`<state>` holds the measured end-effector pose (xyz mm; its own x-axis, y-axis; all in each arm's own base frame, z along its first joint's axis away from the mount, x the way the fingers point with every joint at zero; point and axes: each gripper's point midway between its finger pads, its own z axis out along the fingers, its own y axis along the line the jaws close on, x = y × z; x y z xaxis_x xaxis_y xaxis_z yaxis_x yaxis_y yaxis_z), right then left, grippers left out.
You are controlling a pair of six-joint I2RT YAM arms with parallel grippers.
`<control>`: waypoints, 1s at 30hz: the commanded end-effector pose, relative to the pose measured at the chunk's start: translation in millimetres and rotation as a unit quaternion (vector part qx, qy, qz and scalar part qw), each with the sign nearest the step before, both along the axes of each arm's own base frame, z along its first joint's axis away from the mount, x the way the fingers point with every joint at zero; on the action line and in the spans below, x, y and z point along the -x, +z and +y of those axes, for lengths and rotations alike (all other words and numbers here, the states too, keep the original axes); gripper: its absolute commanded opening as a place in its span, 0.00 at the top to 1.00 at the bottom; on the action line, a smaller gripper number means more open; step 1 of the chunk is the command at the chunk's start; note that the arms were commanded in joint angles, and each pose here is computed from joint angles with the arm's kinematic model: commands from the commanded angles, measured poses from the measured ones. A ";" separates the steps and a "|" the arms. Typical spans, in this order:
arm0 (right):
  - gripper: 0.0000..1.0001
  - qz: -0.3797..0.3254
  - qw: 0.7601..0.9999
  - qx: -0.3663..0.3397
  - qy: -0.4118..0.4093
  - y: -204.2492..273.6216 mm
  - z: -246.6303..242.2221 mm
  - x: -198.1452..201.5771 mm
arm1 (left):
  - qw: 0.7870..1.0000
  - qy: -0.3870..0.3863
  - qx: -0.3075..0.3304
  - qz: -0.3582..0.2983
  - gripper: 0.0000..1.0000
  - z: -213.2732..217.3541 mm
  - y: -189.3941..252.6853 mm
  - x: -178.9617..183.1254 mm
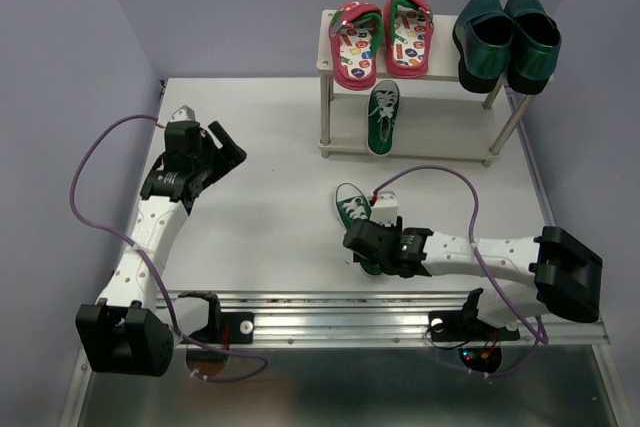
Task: Place and organize the shoes onto the shoe shelf
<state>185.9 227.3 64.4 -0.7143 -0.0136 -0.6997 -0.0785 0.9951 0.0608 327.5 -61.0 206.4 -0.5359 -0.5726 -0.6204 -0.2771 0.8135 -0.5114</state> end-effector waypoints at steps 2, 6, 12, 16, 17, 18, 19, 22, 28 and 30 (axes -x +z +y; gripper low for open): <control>0.37 -0.023 0.999 -0.033 -0.023 6.6 18.5 -12.9 | 1.000 -0.006 0.003 -0.014 0.15 -1.7 3.7 -2.7; 0.51 -0.004 0.999 -0.038 -0.030 -7.5 18.9 -7.5 | 1.000 -0.008 0.004 -0.017 0.15 -2.7 5.5 -4.6; 0.99 -0.010 0.998 -0.043 -0.041 -6.8 14.7 -8.2 | 1.000 -0.013 0.005 -0.017 0.15 -4.4 6.0 -7.6; 0.99 -0.037 0.997 -0.046 -0.052 13.3 0.7 -11.1 | 1.000 -0.014 0.006 -0.020 0.15 -4.7 9.3 -8.6; 0.99 -0.047 0.996 -0.046 -0.063 19.0 -7.3 -15.2 | 1.000 -0.013 0.006 -0.021 0.15 -4.5 9.8 -8.5; 0.99 -0.056 0.994 -0.060 -0.066 31.4 -11.0 -15.1 | 1.000 -0.014 0.005 -0.021 0.15 -4.7 9.4 -8.5; 0.99 -0.063 0.994 -0.052 -0.075 36.0 -21.5 -16.1 | 1.000 -0.015 0.005 -0.022 0.15 -4.9 9.9 -9.0; 0.99 -0.078 0.991 -0.061 -0.088 57.5 -40.5 -14.3 | 1.000 -0.017 0.007 -0.022 0.15 -5.8 9.0 -9.3; 0.99 -0.103 0.983 -0.059 -0.142 87.2 -80.9 -9.8 | 0.999 -0.023 0.014 -0.024 0.15 -9.3 8.7 -10.6; 0.99 -0.110 0.980 -0.060 -0.152 91.6 -87.7 -9.3 | 0.999 -0.022 0.014 -0.027 0.15 -9.1 9.7 -11.7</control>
<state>184.2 167.5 125.0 -0.6174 0.2087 -0.7585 0.0918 0.9767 0.1939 331.4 -67.3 203.7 -0.5543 -0.5696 -0.6069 -0.2567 0.8106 -0.5264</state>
